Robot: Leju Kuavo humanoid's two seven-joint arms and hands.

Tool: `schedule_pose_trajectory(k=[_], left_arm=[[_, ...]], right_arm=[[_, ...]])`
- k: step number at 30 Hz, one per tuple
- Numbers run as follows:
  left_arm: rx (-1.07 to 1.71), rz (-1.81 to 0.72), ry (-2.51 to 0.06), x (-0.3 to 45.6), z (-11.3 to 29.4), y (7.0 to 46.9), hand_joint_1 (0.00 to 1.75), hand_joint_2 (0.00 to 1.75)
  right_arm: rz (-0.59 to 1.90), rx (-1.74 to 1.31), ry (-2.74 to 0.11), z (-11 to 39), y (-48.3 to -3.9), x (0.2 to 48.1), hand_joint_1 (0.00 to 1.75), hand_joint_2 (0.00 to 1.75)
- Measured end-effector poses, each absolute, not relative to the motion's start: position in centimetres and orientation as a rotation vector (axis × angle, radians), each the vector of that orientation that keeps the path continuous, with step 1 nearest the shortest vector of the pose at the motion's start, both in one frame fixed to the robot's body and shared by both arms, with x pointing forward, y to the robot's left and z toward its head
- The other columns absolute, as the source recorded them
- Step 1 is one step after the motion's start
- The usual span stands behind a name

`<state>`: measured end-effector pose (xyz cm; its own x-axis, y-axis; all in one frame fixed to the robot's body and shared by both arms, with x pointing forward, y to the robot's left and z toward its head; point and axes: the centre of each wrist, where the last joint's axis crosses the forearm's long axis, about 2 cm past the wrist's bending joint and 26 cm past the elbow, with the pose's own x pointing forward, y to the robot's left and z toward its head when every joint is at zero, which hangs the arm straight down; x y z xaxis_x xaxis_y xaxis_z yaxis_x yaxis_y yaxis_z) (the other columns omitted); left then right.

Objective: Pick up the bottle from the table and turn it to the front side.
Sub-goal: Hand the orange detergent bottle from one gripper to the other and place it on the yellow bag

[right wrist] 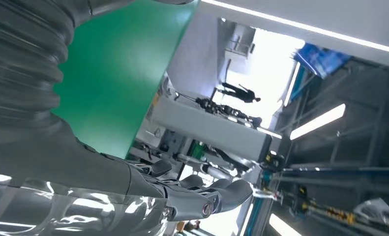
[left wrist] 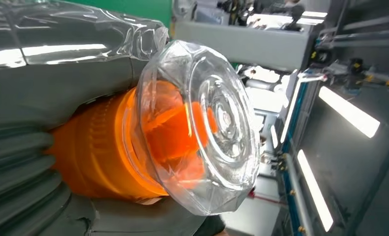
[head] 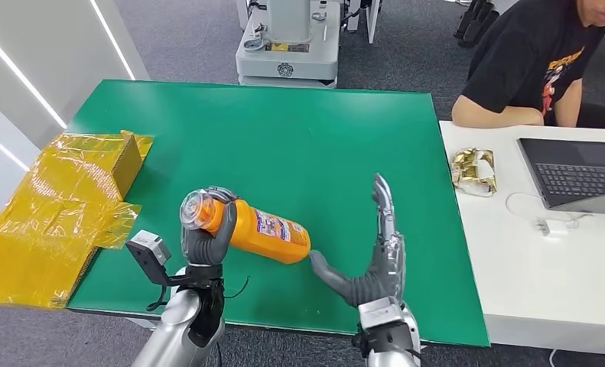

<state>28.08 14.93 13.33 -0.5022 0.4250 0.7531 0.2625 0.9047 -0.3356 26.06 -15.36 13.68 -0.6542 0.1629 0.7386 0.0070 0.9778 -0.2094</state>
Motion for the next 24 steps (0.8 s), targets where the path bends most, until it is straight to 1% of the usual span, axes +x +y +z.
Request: schedule_pose_trajectory(k=[8,12,19,24], left_arm=[[-0.455,0.218,-2.157,28.4,13.9,15.6,1.75,1.75],[-0.338,0.181,-2.197,28.6,13.9,16.7,1.75,1.75],[0.129,-0.013,-2.389,29.5,16.0,22.4,1.75,1.75],[0.469,-0.214,-2.423,30.7,17.6,28.3,1.75,1.75]], right_arm=[[0.169,-0.138,-2.313,14.5,-15.8,25.2,0.0,1.75],[0.117,-0.185,-2.33,14.6,-16.1,24.4,0.0,1.75],[0.017,-0.201,-2.308,13.9,-16.8,22.9,0.0,1.75],[-0.027,-0.207,-2.293,12.6,-18.0,22.2,0.0,1.75]])
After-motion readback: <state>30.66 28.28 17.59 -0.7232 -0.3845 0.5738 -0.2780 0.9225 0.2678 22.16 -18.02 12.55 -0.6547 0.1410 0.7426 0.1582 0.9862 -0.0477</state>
